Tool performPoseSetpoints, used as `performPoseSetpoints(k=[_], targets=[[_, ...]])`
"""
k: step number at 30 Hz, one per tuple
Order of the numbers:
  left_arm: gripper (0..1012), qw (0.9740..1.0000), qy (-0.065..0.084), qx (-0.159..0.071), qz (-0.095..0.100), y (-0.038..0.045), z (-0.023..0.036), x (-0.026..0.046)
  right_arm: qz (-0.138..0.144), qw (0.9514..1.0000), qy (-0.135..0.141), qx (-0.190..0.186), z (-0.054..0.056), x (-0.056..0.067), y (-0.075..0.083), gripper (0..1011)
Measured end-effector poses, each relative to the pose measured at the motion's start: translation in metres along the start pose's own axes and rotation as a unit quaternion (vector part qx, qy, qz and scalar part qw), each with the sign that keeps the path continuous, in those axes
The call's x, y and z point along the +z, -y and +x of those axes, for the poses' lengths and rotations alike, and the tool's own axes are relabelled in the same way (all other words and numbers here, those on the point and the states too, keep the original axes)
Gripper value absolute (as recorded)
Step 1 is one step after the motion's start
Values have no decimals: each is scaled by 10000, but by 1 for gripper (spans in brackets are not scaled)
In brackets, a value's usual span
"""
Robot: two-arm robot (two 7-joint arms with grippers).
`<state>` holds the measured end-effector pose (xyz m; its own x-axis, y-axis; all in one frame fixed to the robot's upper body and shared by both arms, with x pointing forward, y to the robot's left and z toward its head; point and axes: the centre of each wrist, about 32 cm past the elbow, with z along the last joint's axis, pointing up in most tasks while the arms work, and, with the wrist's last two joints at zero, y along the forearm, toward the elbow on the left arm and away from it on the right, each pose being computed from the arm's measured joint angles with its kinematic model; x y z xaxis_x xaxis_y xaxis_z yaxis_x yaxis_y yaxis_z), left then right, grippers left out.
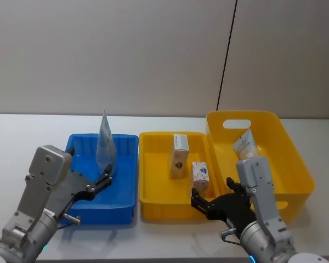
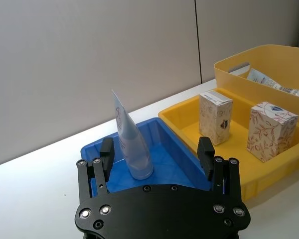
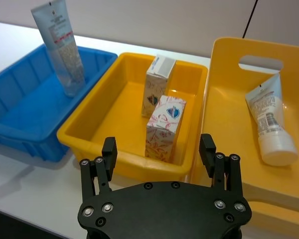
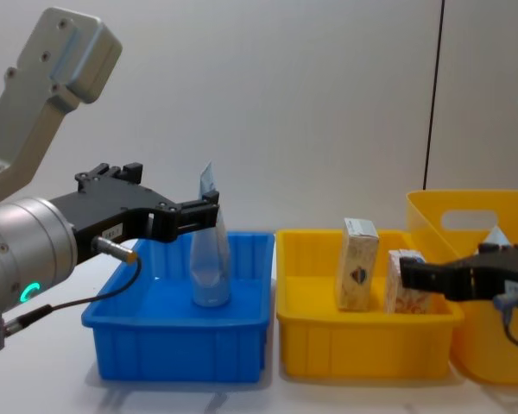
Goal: Bimanual collaborative sorting of washing and personal care products
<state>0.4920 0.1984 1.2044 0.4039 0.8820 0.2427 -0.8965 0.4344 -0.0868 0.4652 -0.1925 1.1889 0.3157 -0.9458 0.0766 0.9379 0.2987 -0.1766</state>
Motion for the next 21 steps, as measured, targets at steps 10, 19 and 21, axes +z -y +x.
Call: performPoseSetpoints(k=[10,19,21], targets=[[1001,10000,-1,-1,1,0,0,0,-186,9997,102,-114,-72,-89,-97,1002],[1001,10000,-1,-1,2,0,0,0,-212,9996,107,-154,-132,-140,-193,1002],[1001,10000,-1,0,4,0,0,-1,-218,9996,110,-159,-139,-150,-209,1002]])
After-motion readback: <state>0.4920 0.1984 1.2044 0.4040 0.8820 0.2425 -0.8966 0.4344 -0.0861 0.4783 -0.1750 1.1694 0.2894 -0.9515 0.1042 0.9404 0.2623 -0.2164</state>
